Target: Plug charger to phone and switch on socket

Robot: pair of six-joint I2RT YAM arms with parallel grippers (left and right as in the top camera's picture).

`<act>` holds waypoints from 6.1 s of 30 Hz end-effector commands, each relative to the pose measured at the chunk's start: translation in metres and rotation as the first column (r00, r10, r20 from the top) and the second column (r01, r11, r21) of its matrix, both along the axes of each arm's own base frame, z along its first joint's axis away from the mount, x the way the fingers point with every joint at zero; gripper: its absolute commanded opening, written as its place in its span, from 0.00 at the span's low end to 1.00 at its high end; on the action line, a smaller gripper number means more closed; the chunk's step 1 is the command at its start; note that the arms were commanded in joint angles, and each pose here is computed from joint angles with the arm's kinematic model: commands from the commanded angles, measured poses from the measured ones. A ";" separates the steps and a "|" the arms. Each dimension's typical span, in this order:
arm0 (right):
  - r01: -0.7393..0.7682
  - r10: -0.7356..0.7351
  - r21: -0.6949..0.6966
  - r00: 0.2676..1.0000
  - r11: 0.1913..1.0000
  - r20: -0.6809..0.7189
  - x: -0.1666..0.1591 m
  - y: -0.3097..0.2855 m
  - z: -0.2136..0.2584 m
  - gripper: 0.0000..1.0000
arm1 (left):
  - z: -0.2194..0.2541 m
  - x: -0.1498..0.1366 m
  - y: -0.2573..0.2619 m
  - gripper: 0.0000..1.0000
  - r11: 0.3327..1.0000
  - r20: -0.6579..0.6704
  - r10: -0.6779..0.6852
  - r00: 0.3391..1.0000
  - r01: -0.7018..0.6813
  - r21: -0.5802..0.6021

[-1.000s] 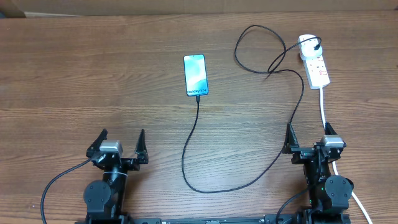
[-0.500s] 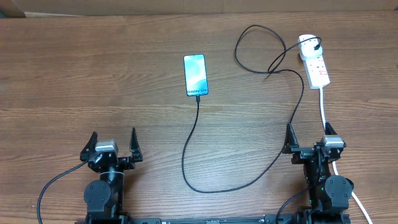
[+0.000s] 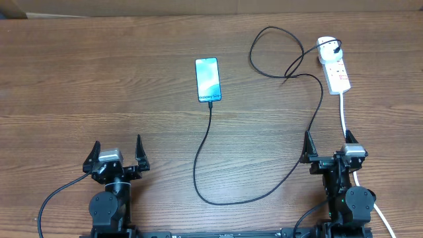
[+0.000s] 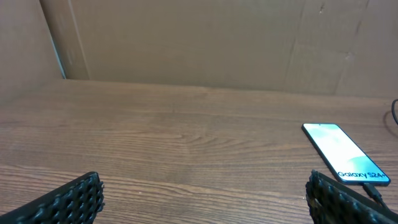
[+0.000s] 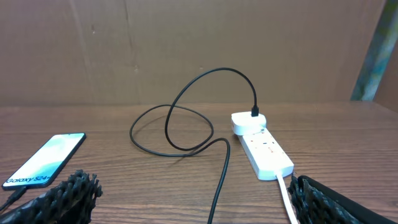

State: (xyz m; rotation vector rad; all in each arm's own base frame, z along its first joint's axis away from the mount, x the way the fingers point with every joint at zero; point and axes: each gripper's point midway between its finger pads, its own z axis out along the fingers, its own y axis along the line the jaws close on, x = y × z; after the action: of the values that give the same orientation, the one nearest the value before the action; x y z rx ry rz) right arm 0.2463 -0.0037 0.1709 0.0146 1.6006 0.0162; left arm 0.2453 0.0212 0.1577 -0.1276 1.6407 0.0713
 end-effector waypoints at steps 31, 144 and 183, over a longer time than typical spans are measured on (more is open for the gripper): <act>0.011 -0.011 0.006 1.000 1.000 0.006 0.000 -0.002 -0.001 1.00 | 0.000 0.000 -0.008 1.00 0.998 -0.001 -0.048 0.999 0.048 0.041; -0.029 0.029 -0.002 1.000 1.000 0.006 0.000 0.008 -0.001 1.00 | 0.000 0.000 -0.008 1.00 0.998 0.000 -0.048 0.999 0.048 0.041; -0.029 0.029 -0.002 1.000 1.000 0.006 0.000 0.008 -0.001 1.00 | 0.000 0.000 -0.008 1.00 0.998 0.000 -0.048 0.999 0.048 0.041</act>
State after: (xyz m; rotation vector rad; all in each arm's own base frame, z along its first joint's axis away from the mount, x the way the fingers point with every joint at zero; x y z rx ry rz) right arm 0.2463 0.0049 0.1710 -0.0129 1.6004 0.0428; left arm 0.2458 0.0167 0.1570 -0.0891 1.6461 0.0664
